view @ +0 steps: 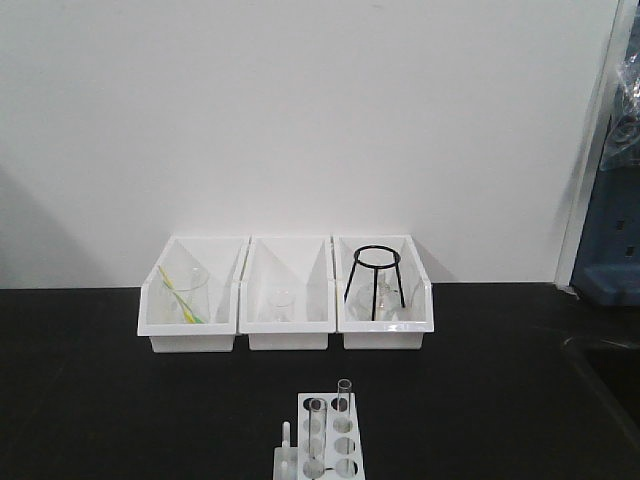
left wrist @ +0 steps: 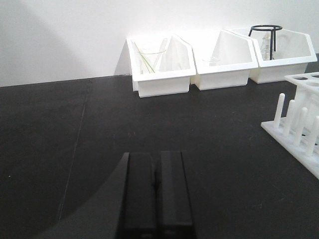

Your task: Flip and reinsert test tube from rack

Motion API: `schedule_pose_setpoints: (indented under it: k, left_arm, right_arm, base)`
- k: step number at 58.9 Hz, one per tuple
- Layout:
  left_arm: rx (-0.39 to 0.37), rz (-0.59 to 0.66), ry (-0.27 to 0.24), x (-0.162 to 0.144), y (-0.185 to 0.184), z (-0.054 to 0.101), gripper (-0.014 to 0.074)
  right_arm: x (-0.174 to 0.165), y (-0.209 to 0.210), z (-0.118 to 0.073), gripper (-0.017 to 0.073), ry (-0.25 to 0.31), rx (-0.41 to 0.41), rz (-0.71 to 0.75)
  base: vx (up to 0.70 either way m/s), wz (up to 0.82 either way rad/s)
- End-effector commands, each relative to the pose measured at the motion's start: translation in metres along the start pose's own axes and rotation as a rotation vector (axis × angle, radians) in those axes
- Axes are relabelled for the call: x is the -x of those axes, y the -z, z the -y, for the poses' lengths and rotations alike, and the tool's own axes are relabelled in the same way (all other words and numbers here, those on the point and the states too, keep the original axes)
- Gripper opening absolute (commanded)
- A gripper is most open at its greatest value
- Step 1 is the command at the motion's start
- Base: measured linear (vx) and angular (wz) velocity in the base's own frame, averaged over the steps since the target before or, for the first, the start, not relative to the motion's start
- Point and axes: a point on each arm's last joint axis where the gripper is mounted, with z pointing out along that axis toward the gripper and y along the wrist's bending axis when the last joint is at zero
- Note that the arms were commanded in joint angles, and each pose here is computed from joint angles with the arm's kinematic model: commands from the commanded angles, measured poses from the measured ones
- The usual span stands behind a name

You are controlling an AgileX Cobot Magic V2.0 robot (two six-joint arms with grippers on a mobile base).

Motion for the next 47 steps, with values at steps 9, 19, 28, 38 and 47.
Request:
schedule_pose_setpoints:
  k: [9,19,28,38,47]
  left_arm:
    - [-0.014,0.093,0.015,0.009,0.001,0.001,-0.0006]
    - [-0.014,0.093,0.015,0.009,0.001,0.001,-0.0006]
    - [-0.014,0.093,0.015,0.009,0.001,0.001,-0.0006]
    - [-0.014,0.093,0.015,0.009,0.001,0.001,-0.0006]
    - [-0.014,0.093,0.015,0.009,0.001,0.001,-0.0006]
  right_arm:
    - [0.013,-0.003,0.000,0.0171,0.014,0.001,0.064]
    - [0.013,-0.003,0.000,0.0442,0.014,0.001,0.064]
    - [0.014,-0.003,0.000,0.0610,0.014,0.001,0.068]
    - [0.015,-0.003,0.000,0.0639,-0.043,0.005,0.080]
    - [0.001,-0.006,-0.004,0.0594,-0.001,0.024,0.050]
  base:
    - [0.00,0.00]
    - [0.00,0.00]
    - [0.00,0.00]
    - [0.00,0.00]
    - [0.00,0.00]
